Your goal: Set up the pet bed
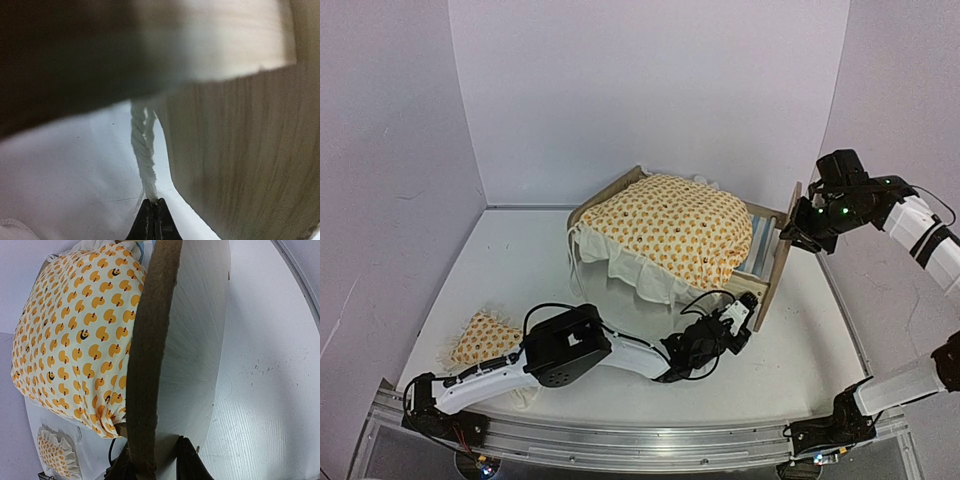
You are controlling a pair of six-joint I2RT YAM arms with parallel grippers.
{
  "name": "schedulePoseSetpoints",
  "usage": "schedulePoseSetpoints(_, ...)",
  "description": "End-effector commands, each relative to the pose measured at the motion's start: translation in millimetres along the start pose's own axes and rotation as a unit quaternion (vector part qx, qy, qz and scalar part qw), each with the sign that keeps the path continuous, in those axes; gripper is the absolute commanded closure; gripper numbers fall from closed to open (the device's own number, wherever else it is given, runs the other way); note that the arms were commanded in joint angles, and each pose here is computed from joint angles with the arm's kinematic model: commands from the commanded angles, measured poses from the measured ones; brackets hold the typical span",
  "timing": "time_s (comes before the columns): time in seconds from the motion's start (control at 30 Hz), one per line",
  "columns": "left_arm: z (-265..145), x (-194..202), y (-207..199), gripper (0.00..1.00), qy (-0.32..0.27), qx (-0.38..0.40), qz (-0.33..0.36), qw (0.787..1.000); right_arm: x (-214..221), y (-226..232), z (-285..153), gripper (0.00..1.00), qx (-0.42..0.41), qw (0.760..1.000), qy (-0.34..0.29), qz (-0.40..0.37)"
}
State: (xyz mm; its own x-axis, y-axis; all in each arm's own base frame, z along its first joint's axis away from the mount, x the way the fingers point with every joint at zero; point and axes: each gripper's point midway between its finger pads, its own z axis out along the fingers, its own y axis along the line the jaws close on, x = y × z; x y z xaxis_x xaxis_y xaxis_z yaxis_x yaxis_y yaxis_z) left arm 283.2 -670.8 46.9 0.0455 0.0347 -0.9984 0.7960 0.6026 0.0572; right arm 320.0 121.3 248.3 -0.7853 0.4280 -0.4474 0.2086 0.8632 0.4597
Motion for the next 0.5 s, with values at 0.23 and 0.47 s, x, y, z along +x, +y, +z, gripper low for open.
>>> schedulePoseSetpoints(0.23, -65.9, -53.9, -18.5, 1.00, 0.039, 0.104, 0.067, 0.992, -53.8, 104.4, -109.7, 1.00, -0.260, 0.953, -0.152, -0.023)
schedulePoseSetpoints(0.47, -102.3, -63.5, -25.8, 1.00, 0.048, 0.129, 0.063, 0.988, -47.6, 97.3, -105.3, 1.00, -0.253, 0.956, -0.149, -0.024)
